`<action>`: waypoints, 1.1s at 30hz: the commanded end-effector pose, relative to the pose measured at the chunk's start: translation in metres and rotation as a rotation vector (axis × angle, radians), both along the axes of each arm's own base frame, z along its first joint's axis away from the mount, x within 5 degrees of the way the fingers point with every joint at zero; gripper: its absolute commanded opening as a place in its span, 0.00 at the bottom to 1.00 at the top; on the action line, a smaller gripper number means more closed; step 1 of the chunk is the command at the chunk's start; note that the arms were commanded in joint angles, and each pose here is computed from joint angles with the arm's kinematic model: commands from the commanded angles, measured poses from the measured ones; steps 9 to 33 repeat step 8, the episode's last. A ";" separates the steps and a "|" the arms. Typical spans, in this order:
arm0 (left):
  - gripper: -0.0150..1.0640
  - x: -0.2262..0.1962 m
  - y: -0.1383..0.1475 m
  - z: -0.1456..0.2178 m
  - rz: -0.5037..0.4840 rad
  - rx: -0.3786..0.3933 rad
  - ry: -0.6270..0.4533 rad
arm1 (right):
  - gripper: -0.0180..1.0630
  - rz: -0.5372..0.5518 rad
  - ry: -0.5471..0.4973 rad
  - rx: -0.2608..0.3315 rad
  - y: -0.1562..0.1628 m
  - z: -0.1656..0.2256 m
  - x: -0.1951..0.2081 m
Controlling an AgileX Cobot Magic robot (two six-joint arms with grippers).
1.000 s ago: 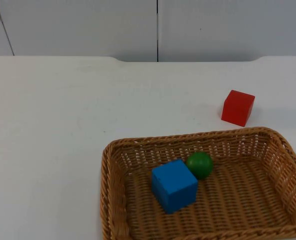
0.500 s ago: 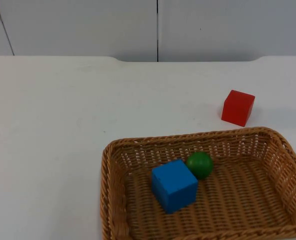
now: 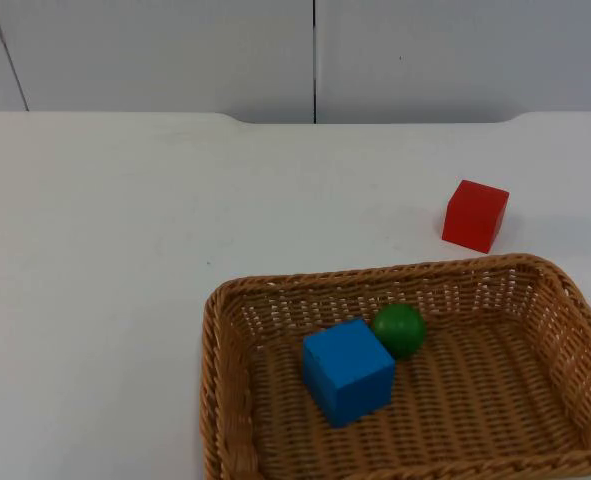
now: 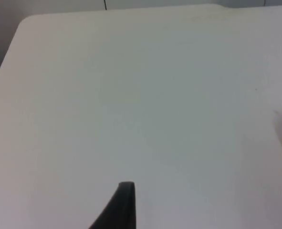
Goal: Place all geometric objects except the red cube into the basket.
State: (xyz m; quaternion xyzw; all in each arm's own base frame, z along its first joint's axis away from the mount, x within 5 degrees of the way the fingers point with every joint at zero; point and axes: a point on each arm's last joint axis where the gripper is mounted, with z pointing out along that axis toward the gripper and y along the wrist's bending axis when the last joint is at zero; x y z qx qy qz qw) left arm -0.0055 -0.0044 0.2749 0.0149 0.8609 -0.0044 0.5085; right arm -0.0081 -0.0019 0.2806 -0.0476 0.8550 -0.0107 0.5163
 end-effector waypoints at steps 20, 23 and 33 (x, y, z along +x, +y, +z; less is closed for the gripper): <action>0.98 0.001 0.004 0.000 0.021 0.035 -0.010 | 0.98 -0.003 -0.013 -0.005 -0.001 0.000 0.001; 0.98 0.001 0.004 0.000 0.021 0.035 -0.010 | 0.98 -0.003 -0.013 -0.005 -0.001 0.000 0.001; 0.98 0.001 0.004 0.000 0.021 0.035 -0.010 | 0.98 -0.003 -0.013 -0.005 -0.001 0.000 0.001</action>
